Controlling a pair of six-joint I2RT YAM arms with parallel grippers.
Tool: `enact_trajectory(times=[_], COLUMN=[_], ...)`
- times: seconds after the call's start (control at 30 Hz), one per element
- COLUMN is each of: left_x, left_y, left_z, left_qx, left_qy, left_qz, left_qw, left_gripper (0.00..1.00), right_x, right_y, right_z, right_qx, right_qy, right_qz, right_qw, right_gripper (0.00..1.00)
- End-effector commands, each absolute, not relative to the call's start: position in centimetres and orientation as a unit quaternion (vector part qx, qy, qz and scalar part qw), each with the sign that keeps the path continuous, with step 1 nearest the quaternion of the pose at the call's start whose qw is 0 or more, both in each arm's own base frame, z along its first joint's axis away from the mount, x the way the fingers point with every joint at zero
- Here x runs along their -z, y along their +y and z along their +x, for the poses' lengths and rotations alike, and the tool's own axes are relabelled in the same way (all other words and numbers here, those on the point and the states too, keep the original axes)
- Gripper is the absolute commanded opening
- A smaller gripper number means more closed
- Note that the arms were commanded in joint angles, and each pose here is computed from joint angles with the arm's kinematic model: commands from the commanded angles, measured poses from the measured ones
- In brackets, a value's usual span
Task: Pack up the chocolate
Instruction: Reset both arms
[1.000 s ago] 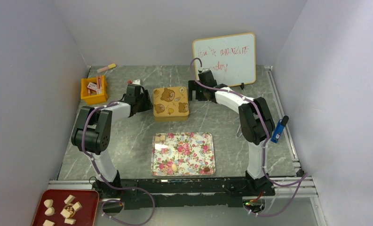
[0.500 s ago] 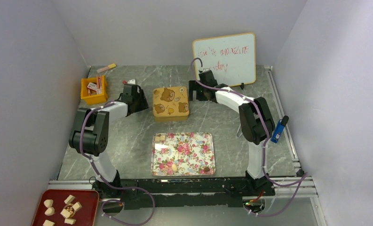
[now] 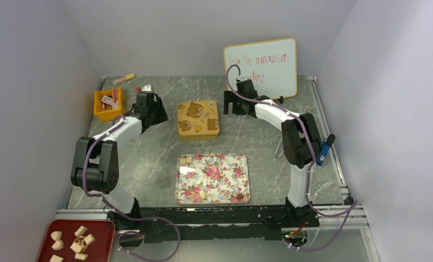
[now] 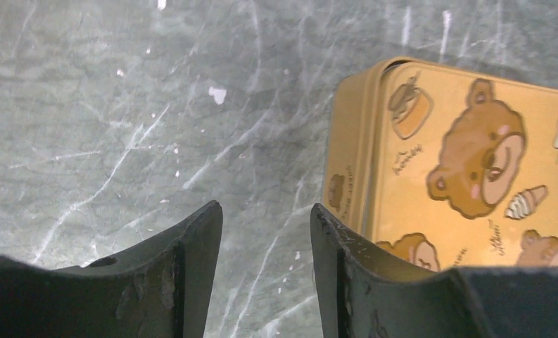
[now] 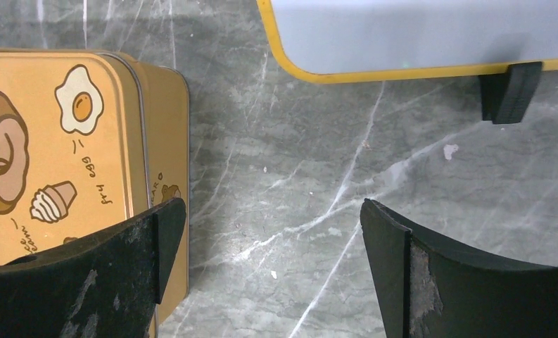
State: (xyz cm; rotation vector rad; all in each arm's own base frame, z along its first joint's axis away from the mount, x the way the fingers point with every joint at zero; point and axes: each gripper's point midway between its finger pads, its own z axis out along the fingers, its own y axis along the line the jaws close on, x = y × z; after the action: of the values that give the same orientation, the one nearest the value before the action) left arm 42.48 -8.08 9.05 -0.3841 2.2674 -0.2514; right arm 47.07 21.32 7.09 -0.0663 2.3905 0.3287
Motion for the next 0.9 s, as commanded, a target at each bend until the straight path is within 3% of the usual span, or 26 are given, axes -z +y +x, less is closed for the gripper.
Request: enact_trajectory(times=[0.0, 0.37, 0.6, 0.87], left_x=[-14.3, -19.4, -21.5, -22.9], left_y=[-9.5, -12.5, -11.3, -8.5], left_z=[43.0, 40.3, 39.4, 38.0], left_qx=[0.129, 0.16, 0.145, 0.099], left_qy=[0.887, 0.85, 0.825, 0.79], left_qz=[-0.111, -0.008, -0.014, -0.038], left_qw=[0.43, 0.502, 0.546, 0.604], left_gripper=[0.53, 0.59, 0.64, 0.7], right_x=[-11.0, -14.0, -18.7, -19.9], right_y=[20.9, 19.7, 19.0, 16.7], right_z=[47.3, 45.9, 44.3, 43.6], right_qx=[-0.14, -0.137, -0.148, -0.108], right_qy=[0.907, 0.884, 0.839, 0.836], right_qz=[-0.031, -0.057, -0.083, -0.052], right_qw=[0.395, 0.443, 0.517, 0.536], right_gripper=[1.0, 1.0, 1.0, 1.0])
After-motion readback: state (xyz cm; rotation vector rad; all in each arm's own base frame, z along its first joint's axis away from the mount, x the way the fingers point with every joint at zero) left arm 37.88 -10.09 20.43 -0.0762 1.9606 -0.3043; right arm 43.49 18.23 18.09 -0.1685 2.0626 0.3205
